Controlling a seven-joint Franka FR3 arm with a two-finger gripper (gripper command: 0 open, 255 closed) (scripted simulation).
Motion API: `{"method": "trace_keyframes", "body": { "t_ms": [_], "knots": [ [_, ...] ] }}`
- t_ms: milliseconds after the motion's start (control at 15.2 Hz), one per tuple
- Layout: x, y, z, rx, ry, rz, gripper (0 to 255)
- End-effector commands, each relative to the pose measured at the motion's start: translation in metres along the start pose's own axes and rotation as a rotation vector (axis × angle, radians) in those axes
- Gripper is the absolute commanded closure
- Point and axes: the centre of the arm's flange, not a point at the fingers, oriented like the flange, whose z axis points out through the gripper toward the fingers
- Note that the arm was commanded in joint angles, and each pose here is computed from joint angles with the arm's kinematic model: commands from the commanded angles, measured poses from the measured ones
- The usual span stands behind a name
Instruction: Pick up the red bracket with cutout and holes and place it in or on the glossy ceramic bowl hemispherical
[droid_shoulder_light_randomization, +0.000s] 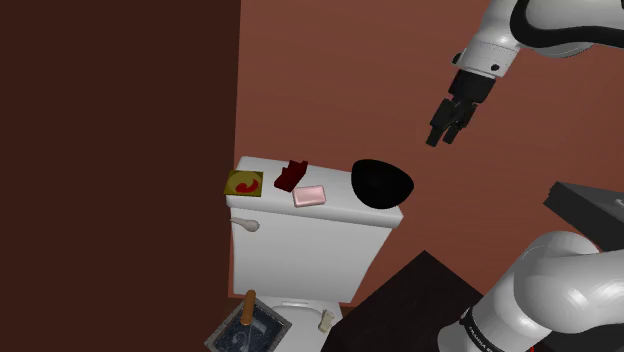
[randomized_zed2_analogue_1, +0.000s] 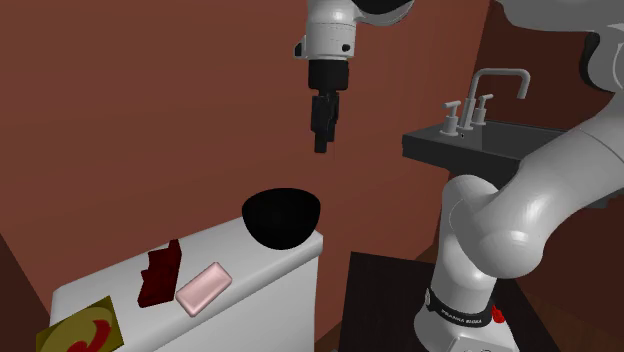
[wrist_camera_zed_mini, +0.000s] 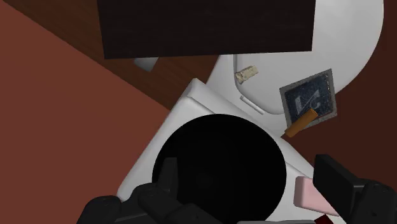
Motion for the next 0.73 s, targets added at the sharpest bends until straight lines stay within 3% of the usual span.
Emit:
{"method": "trace_keyframes", "body": {
  "t_ms": [0,660],
  "knots": [
    [0.0,0.0,0.0,0.0,0.0,0.0,0],
    [0.072,-0.087,0.068,-0.001,0.005,0.179,0]
  ]
}}
